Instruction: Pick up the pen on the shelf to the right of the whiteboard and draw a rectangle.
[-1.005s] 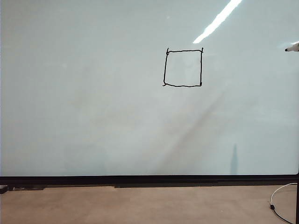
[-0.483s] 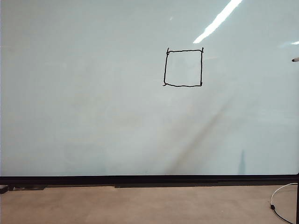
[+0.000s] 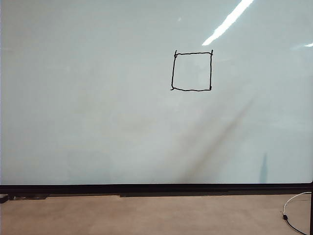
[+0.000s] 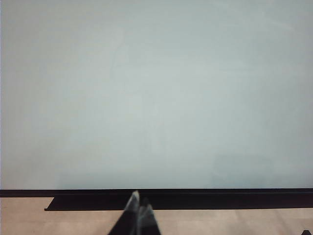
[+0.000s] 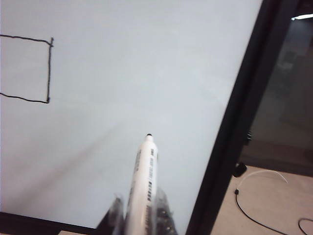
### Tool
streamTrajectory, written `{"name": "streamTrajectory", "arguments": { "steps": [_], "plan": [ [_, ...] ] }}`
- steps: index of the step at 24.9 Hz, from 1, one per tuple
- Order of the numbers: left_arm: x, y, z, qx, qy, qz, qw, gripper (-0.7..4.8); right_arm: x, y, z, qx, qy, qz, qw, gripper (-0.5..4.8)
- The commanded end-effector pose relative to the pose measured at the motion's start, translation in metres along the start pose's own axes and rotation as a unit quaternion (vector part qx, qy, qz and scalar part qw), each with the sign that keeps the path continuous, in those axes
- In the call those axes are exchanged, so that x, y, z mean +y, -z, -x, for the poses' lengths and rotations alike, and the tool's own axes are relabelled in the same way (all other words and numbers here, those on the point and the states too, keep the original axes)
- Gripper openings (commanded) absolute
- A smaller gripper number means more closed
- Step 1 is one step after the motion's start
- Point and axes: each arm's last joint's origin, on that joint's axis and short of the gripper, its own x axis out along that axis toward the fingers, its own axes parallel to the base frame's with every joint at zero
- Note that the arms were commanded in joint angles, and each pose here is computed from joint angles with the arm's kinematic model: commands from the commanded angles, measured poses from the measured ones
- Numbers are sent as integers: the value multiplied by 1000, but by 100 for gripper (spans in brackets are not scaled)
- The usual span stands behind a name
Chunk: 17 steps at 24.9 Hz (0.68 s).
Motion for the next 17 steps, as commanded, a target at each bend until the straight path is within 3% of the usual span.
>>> {"name": "streamTrajectory", "arguments": {
  "steps": [1, 8, 17],
  "plan": [
    [0, -2, 0, -4, 0, -2, 1000, -4, -2, -2, 0, -5, 22, -6, 1000, -5],
    [0, -2, 0, -4, 0, -2, 1000, -4, -2, 4, 0, 27, 37, -7, 999, -5],
    [0, -2, 0, -4, 0, -2, 1000, -4, -2, 3, 0, 22, 33, -7, 999, 0]
  ]
}}
